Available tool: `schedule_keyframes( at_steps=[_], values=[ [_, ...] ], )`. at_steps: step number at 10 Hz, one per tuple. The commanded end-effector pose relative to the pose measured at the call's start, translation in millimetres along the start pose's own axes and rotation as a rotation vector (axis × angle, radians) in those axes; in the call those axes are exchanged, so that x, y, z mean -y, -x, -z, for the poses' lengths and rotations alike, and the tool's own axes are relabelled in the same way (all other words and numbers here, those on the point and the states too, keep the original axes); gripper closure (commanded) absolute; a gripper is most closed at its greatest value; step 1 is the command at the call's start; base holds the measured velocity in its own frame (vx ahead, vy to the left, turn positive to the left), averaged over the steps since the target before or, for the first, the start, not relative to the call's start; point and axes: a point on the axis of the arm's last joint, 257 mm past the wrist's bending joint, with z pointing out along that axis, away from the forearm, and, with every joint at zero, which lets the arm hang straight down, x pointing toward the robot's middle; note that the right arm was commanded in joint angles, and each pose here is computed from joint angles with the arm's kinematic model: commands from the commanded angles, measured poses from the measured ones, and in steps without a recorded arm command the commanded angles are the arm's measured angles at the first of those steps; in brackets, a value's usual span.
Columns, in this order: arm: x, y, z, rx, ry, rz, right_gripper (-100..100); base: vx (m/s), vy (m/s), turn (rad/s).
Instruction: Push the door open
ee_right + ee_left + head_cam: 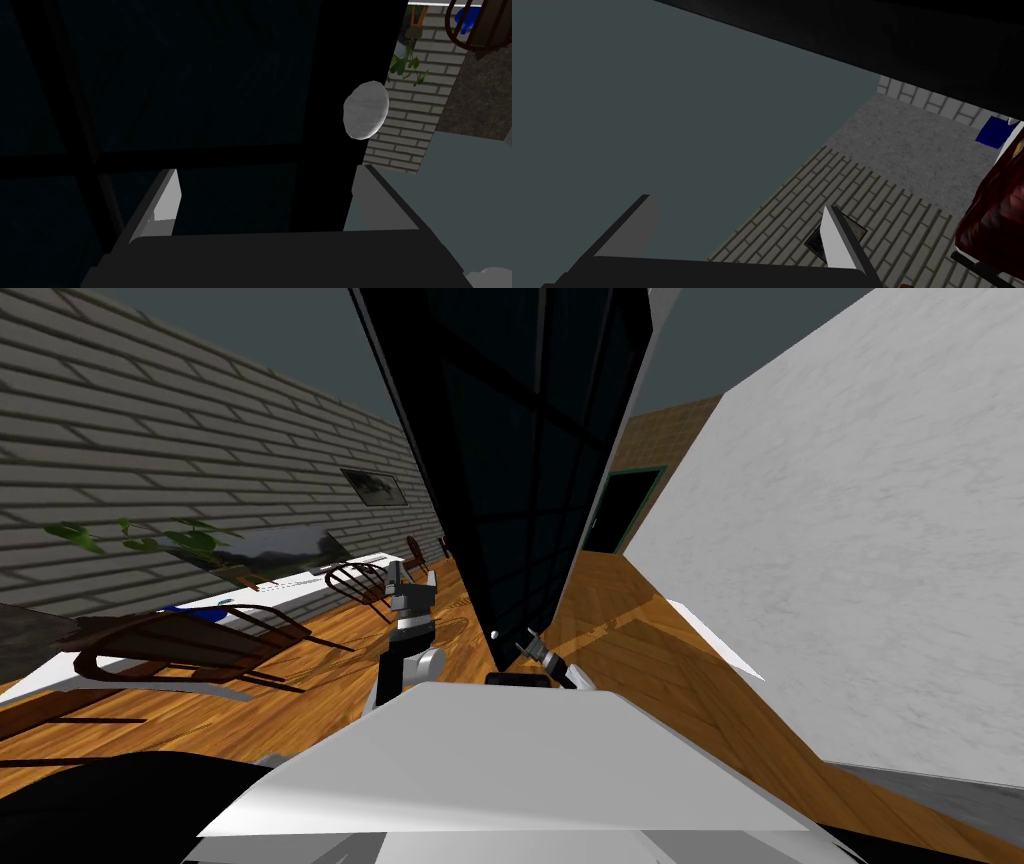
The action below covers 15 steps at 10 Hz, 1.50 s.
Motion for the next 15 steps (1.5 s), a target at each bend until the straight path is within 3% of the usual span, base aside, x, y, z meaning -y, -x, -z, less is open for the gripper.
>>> schedule_keyframes(
  at_steps=[1, 6, 15],
  values=[
    [2.7, -5.0, 9.1, -0.020, 0.004, 0.016, -100, 0.112, -0.127, 0.067],
    [3.2, -10.3, 18.0, -0.039, 0.010, 0.031, -100, 0.025, -0.046, -0.020],
    [1.2, -12.4, 21.6, -0.047, 0.014, 0.036, -100, 0.015, -0.008, -0.012]
  ],
)
